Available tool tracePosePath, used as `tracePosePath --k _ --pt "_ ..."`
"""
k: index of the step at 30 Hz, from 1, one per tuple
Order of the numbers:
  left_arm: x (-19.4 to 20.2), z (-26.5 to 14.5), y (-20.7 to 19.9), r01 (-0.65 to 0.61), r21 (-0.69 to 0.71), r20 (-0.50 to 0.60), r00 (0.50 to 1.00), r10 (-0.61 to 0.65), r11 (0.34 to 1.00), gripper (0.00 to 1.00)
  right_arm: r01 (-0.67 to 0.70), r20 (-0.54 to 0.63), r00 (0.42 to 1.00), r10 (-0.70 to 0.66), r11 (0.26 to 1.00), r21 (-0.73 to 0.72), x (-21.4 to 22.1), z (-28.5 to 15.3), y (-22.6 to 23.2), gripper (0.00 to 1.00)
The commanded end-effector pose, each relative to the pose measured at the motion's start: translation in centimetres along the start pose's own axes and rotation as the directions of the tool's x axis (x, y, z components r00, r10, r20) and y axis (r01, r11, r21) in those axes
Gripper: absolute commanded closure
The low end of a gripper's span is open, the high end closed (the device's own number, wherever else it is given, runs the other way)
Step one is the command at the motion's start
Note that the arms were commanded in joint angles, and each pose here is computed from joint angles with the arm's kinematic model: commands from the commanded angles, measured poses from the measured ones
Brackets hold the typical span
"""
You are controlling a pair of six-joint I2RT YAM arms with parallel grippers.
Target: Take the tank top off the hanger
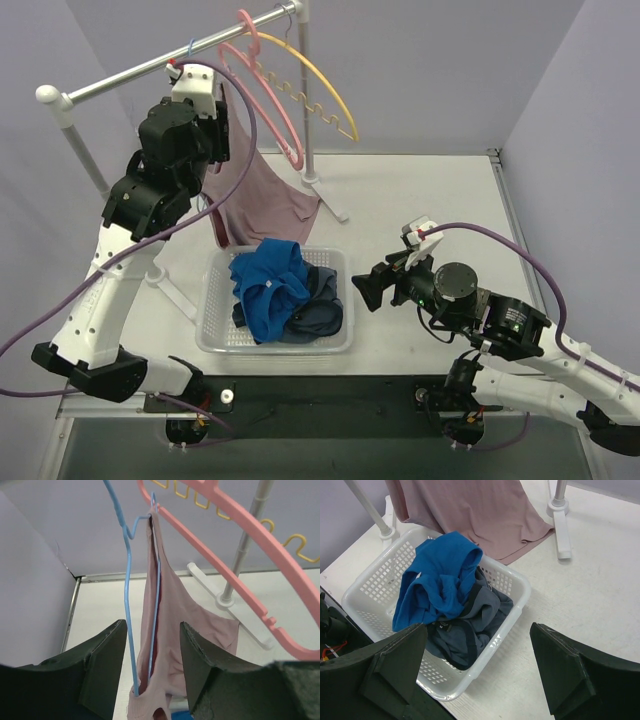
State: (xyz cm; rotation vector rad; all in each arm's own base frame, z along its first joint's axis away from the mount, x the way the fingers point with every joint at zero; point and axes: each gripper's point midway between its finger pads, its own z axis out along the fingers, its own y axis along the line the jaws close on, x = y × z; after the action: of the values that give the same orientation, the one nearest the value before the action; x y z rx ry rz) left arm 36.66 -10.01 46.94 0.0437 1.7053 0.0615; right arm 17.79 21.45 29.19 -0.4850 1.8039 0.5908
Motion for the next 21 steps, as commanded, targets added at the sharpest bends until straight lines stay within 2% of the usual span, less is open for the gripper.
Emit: tracePosePath --k 1,8,13,17,21 --pt "1.9 0.8 0.0 -0.019 -0.008 -0.070 0.997 0.018 1.000 0.44 -0.022 0.016 1.000 0.022 1.000 -0.002 -0.4 0.1 0.2 0.12" --pt "3.8 2.2 1.1 -0.049 -0.065 -0.112 0.993 0.041 0.997 0.54 -0.019 0.026 0.999 0.018 1.000 0.011 -0.5 -0.2 -0.2 0.13" --pt "4.4 2.5 1.3 -0.095 -0.069 -0.134 0.987 0.085 0.993 0.51 -0.022 0.035 0.999 0.022 1.000 0.012 -0.7 -0.5 -0.3 0.12" --pt "3.2 1.7 0.0 -0.058 0.021 -0.095 0.994 0.060 0.998 0.47 -0.016 0.025 1.000 0.015 1.000 0.017 -0.5 -0.2 -0.2 0.13" --pt "1.8 0.8 0.8 -0.056 0.000 -0.070 0.996 0.056 0.998 0.48 -0.010 0.012 1.000 0.010 1.000 0.011 -0.4 0.1 0.0 0.13"
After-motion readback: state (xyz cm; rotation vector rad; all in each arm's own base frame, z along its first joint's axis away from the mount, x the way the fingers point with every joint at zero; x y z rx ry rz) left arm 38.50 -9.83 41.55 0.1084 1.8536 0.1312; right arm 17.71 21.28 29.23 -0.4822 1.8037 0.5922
